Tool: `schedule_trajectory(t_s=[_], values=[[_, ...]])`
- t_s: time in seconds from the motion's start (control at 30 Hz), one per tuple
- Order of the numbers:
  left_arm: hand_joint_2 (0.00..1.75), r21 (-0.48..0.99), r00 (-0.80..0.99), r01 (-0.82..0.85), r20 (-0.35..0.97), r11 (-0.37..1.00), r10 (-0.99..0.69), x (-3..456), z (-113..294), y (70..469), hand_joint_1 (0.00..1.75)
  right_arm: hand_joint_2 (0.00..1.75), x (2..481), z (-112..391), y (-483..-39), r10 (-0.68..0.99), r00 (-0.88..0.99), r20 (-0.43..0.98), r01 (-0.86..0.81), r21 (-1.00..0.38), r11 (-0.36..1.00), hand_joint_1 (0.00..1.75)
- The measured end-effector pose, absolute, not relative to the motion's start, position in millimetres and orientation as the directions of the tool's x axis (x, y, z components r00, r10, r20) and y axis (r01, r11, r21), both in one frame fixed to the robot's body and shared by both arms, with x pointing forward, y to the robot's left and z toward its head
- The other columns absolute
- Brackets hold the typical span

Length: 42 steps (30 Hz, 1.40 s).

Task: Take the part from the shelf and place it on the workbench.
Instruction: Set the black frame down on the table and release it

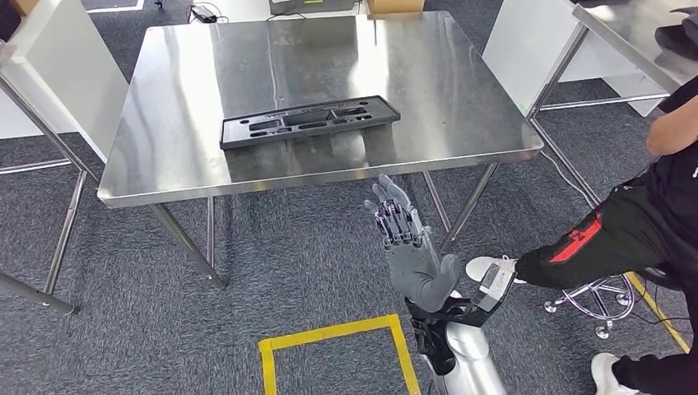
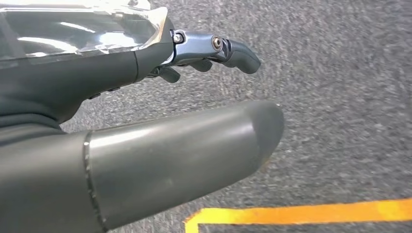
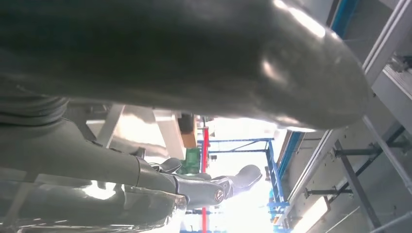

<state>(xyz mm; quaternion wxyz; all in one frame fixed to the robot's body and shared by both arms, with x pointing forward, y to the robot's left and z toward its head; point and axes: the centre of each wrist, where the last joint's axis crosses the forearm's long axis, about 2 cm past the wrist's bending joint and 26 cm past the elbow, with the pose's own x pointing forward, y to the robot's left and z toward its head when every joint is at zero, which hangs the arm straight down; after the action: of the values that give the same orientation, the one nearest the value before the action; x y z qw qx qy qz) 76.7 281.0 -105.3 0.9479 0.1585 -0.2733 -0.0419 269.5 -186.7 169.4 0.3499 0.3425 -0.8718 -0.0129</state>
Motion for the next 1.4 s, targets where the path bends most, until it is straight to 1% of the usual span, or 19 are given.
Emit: schedule_trajectory(t_s=[0.3, 0.47, 0.73, 0.8, 0.87, 0.97, 1.03, 1.1, 1.17, 1.23, 1.3, 1.4], values=[[0.0, 0.361, 0.849, -0.024, 0.499, 0.932, -0.171, 75.1, -105.6, 293.1, 0.0, 0.0, 289.5, 185.8, -180.3, -0.652, -0.526, 0.546, -0.616, 0.284, 0.735, 0.0], [0.0, 0.38, 0.849, -0.036, 0.499, 0.924, -0.172, 74.9, -105.5, 302.5, 0.0, 0.0, 292.4, 185.5, -180.0, -0.638, -0.532, 0.557, -0.594, 0.29, 0.75, 0.0], [0.0, 0.38, 0.855, -0.104, 0.506, 0.919, -0.113, 69.9, -106.1, 308.0, 0.0, 0.0, 298.4, 177.3, -195.1, -0.473, -0.577, 0.665, -0.44, 0.235, 0.867, 0.0], [0.0, 0.376, 0.855, -0.134, 0.512, 0.917, -0.085, 68.8, -106.3, 307.4, 0.0, 0.0, 300.4, 165.8, -201.4, -0.395, -0.566, 0.724, -0.361, 0.213, 0.908, 0.0], [0.0, 0.37, 0.854, -0.162, 0.516, 0.915, -0.058, 67.4, -106.6, 306.3, 0.0, 0.0, 302.0, 143.1, -210.6, -0.293, -0.525, 0.799, -0.256, 0.181, 0.95, 0.0], [0.0, 0.365, 0.861, -0.16, 0.507, 0.917, -0.051, 62.2, -107.5, 302.3, 0.0, 0.0, 299.1, 91.5, -232.2, -0.089, -0.387, 0.918, -0.059, 0.072, 0.996, 0.0], [0.0, 0.364, 0.865, -0.148, 0.499, 0.92, -0.058, 59.2, -107.9, 299.3, 0.0, 0.0, 293.3, 54.5, -248.9, 0.046, -0.23, 0.972, 0.04, -0.038, 0.998, 0.0], [0.0, 0.369, 0.864, -0.143, 0.5, 0.918, -0.067, 58.5, -108.0, 297.3, 0.0, 0.0, 283.0, 20.7, -265.1, 0.124, -0.023, 0.992, 0.079, -0.121, 0.989, 0.0], [0.0, 0.377, 0.861, -0.14, 0.502, 0.916, -0.075, 58.7, -107.9, 296.7, 0.0, 0.0, 265.8, -8.0, -277.6, 0.154, 0.211, 0.965, 0.082, -0.175, 0.981, 0.0], [0.0, 0.382, 0.864, -0.132, 0.497, 0.915, -0.083, 57.9, -108.0, 296.5, 0.0, 0.0, 241.7, -33.1, -284.8, 0.18, 0.46, 0.869, 0.057, -0.231, 0.971, 0.0], [0.0, 0.385, 0.87, -0.118, 0.485, 0.915, -0.092, 56.1, -108.2, 296.7, 0.0, 0.0, 214.5, -53.3, -286.6, 0.213, 0.667, 0.714, -0.007, -0.279, 0.96, 0.0], [0.0, 0.384, 0.875, -0.096, 0.473, 0.918, -0.106, 54.4, -108.5, 297.3, 0.0, 0.0, 168.2, -77.6, -282.2, 0.289, 0.841, 0.457, -0.155, -0.308, 0.939, 0.0]])
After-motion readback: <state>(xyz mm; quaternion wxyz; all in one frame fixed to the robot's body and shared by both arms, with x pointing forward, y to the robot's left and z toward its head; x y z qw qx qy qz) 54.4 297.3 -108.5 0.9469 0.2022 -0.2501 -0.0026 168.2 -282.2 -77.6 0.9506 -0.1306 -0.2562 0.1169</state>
